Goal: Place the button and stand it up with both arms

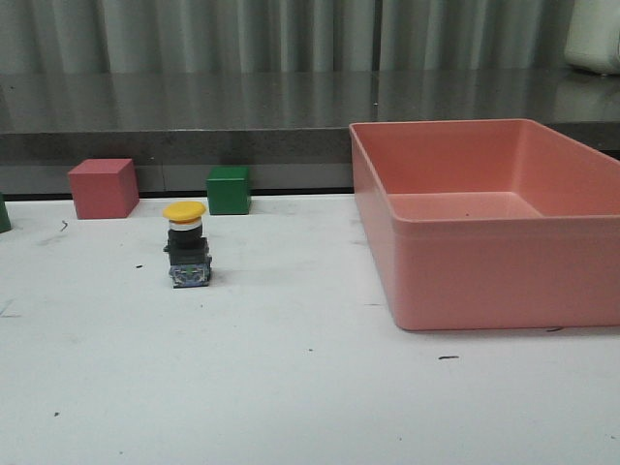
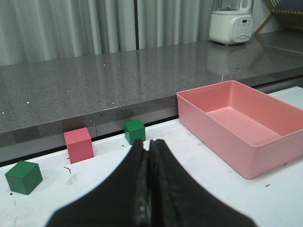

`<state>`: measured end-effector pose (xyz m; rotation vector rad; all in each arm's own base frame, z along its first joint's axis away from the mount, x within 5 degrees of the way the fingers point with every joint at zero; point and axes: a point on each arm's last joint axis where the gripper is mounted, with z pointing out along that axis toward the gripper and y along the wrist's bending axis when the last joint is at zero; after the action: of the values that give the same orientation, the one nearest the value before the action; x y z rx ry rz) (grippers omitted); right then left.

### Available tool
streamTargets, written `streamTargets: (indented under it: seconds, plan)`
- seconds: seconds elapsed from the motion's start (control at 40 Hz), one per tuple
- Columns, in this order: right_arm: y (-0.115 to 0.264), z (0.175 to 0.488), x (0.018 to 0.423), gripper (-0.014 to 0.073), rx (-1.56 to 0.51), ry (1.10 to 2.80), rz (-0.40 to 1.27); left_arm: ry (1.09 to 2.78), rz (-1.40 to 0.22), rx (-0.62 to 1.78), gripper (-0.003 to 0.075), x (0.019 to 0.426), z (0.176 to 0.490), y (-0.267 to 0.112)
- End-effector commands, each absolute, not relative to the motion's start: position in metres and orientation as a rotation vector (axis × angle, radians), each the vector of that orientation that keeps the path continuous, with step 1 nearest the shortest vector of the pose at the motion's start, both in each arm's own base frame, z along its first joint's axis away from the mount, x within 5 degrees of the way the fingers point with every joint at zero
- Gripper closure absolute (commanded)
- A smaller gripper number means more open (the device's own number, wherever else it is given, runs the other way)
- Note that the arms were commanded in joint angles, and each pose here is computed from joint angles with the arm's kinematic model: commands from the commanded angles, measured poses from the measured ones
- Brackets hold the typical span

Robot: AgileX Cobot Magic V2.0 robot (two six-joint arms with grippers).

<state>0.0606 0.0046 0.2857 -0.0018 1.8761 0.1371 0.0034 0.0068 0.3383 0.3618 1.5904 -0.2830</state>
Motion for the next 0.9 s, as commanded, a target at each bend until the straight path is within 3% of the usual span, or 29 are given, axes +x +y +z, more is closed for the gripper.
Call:
streamTargets:
  seconds: [0.0, 0.47, 0.6, 0.75, 0.88]
  plan:
    - [0.004, 0.3, 0.062, 0.0663, -0.015, 1.778, 0.125, 1.516, -0.317, 0.348, 0.074, 0.002, 0.35, 0.006]
    - [0.004, 0.3, 0.062, 0.0663, -0.015, 1.778, 0.125, 1.493, -0.32, 0.349, 0.074, 0.011, 0.339, 0.0]
    - [0.004, 0.3, 0.062, 0.0663, -0.015, 1.778, 0.125, 1.444, -0.328, 0.235, 0.074, 0.022, 0.298, -0.007]
    - [0.004, 0.3, 0.062, 0.0663, -0.015, 1.777, 0.125, 1.54, -0.325, 0.003, 0.074, 0.039, 0.253, -0.01]
    - [0.004, 0.3, 0.062, 0.0663, -0.015, 1.777, 0.125, 1.521, -0.219, -0.118, 0.074, 0.052, 0.218, -0.004]
